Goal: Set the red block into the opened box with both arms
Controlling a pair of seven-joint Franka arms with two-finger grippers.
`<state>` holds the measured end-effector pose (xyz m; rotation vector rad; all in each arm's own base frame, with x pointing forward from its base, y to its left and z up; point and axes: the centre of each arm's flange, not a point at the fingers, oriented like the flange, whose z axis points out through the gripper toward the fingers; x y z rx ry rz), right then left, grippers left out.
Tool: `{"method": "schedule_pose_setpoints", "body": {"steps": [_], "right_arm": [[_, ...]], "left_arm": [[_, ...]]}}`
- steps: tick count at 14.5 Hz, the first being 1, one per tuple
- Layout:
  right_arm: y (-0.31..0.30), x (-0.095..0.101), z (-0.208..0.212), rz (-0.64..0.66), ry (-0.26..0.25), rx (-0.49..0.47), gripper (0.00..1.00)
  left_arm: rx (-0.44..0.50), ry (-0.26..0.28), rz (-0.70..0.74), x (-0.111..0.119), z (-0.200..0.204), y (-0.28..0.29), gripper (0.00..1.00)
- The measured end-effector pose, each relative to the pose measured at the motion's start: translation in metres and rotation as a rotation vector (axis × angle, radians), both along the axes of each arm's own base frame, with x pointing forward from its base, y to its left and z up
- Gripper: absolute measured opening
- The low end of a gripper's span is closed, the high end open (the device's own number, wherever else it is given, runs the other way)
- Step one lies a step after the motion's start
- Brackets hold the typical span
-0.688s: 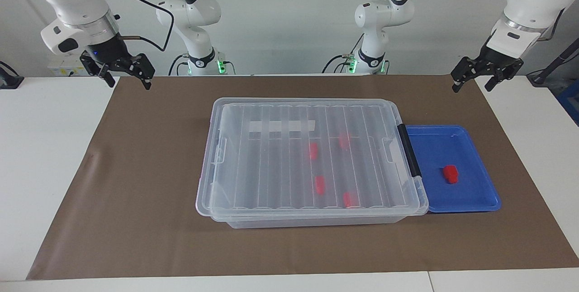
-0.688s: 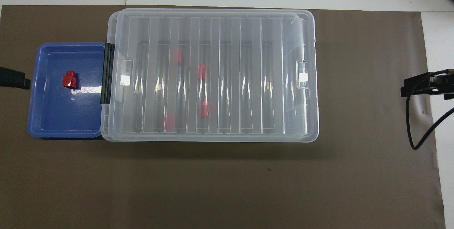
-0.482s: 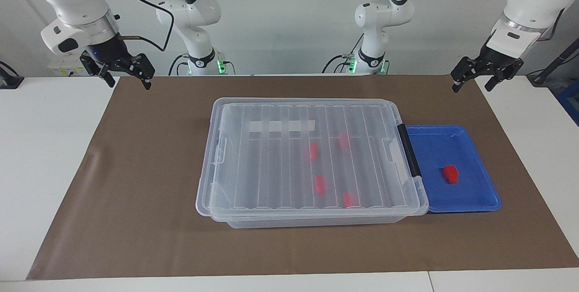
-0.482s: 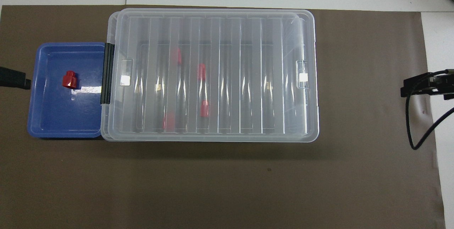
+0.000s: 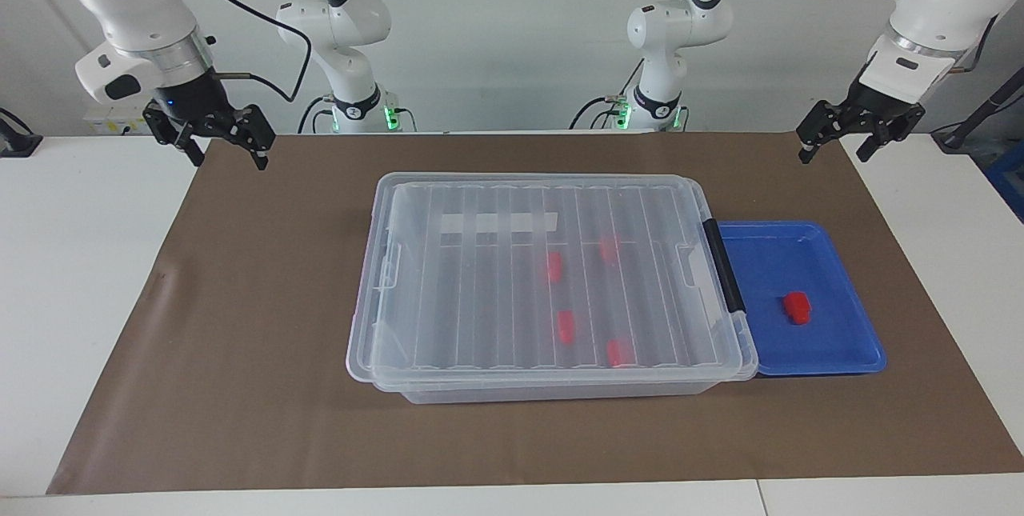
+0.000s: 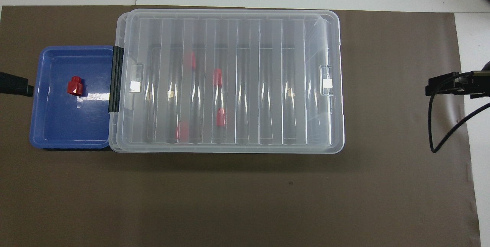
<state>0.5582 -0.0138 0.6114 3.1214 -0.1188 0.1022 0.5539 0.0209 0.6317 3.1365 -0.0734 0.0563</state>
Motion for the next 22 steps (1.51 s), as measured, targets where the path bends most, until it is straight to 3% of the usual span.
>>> {"method": "schedule_pose_setpoints", "body": {"steps": [3, 7, 13, 22], "right_arm": [[0.036, 0.019, -0.034, 0.053, -0.079, 0.029, 1.0], [0.086, 0.052, -0.084, 0.078, -0.132, 0.122, 1.0], [0.129, 0.074, -0.13, 0.069, -0.157, 0.169, 1.0], [0.103, 0.083, -0.151, 0.059, -0.138, 0.094, 1.0]], "left_arm": [[0.0, 0.001, 0.0, 0.0, 0.0, 0.0, 1.0], [0.0, 0.0, -0.002, 0.0, -0.001, -0.001, 1.0], [0.0, -0.007, -0.002, 0.001, -0.001, -0.001, 1.0], [0.0, -0.01, -0.003, 0.001, -0.001, -0.002, 1.0]]}}
